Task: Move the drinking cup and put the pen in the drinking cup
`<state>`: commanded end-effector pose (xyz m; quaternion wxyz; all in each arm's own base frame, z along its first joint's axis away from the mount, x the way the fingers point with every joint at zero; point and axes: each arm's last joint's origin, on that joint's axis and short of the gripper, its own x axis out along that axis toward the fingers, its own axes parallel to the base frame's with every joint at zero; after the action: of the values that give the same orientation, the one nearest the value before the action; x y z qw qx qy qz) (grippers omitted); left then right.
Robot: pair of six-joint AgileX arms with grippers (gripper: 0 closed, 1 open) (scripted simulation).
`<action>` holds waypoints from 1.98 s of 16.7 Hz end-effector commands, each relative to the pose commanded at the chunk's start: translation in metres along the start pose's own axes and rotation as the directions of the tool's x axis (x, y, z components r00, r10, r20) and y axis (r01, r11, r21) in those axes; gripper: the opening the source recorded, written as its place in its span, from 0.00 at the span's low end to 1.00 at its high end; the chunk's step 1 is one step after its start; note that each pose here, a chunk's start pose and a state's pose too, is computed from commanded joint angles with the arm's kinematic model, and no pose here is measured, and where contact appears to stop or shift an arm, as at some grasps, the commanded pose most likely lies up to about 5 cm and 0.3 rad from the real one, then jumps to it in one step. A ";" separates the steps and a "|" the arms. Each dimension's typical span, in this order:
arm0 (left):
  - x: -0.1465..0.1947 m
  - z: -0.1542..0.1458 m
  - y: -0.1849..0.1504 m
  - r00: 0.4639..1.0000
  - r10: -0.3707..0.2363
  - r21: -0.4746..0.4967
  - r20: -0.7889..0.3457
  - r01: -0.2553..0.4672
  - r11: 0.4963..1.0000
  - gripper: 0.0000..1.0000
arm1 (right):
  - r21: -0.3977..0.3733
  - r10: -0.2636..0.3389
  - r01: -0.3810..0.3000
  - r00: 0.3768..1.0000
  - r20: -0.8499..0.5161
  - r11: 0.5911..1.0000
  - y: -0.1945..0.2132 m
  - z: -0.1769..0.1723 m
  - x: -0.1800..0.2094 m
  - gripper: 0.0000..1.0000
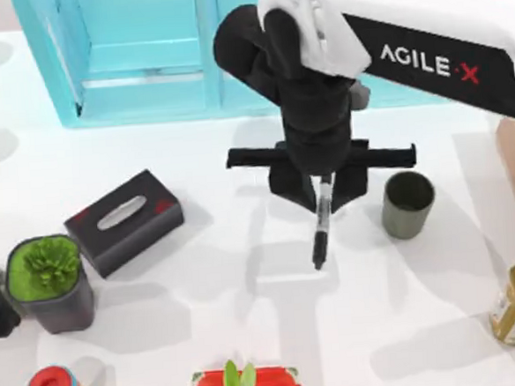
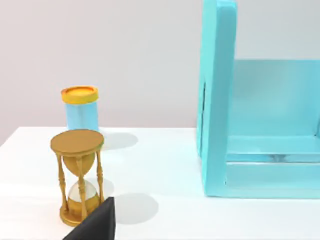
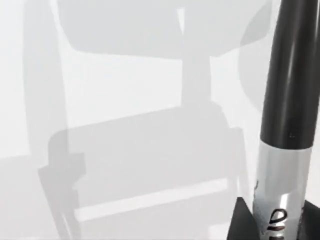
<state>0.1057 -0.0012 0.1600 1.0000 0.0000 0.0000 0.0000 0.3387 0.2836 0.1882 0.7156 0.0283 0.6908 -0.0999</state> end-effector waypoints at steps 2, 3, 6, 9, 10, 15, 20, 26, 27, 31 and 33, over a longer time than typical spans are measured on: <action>0.000 0.000 0.000 1.000 0.000 0.000 0.000 0.000 1.000 1.00 | 0.001 -0.002 0.002 1.000 -0.001 1.000 -0.004 -0.008 -0.008 0.00; 0.000 0.000 0.000 1.000 0.000 0.000 0.000 0.000 1.000 1.00 | 0.002 -0.003 0.003 1.000 -0.001 1.000 -0.006 -0.014 -0.013 0.00; 0.000 0.000 0.000 1.000 0.000 0.000 0.000 0.000 1.000 1.00 | 0.003 -0.003 0.003 1.000 -0.001 1.000 -0.012 -0.029 -0.026 0.00; 0.000 0.000 0.000 1.000 0.000 0.000 0.000 0.000 1.000 1.00 | 0.002 -0.003 0.003 1.000 -0.001 1.000 -0.013 -0.031 -0.028 0.00; 0.000 0.000 0.000 1.000 0.000 0.000 0.000 0.000 1.000 1.00 | 0.002 -0.003 0.003 1.000 -0.001 1.000 -0.013 -0.031 -0.028 0.00; 0.000 0.000 0.000 1.000 0.000 0.000 0.000 0.000 1.000 1.00 | -0.025 -0.036 0.036 0.999 0.012 0.999 -0.013 -0.031 -0.012 0.00; 0.000 0.000 0.000 1.000 0.000 0.000 0.000 0.000 1.000 1.00 | -0.144 -0.010 0.042 0.977 0.212 0.989 -0.006 -0.036 0.011 0.00; 0.000 0.000 0.000 1.000 0.000 0.000 0.000 0.000 1.000 1.00 | -0.270 0.127 0.051 0.789 0.601 0.961 0.001 -0.049 0.017 0.00; 0.000 0.000 0.000 1.000 0.000 0.000 0.000 0.000 1.000 1.00 | -0.277 0.145 0.060 0.736 0.662 0.959 0.001 -0.052 0.017 0.00; 0.000 0.000 0.000 1.000 0.000 0.000 0.000 0.000 1.000 1.00 | -0.249 0.175 0.090 0.486 0.856 0.964 -0.006 -0.069 0.010 0.00; 0.000 0.000 0.000 1.000 0.000 0.000 0.000 0.000 1.000 1.00 | -0.204 0.159 0.091 0.360 0.919 0.975 -0.014 -0.080 0.005 0.00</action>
<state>0.1057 -0.0012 0.1600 1.0000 0.0000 0.0000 0.0000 0.2576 0.2837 0.1809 0.9805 -0.0983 0.1703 -0.0066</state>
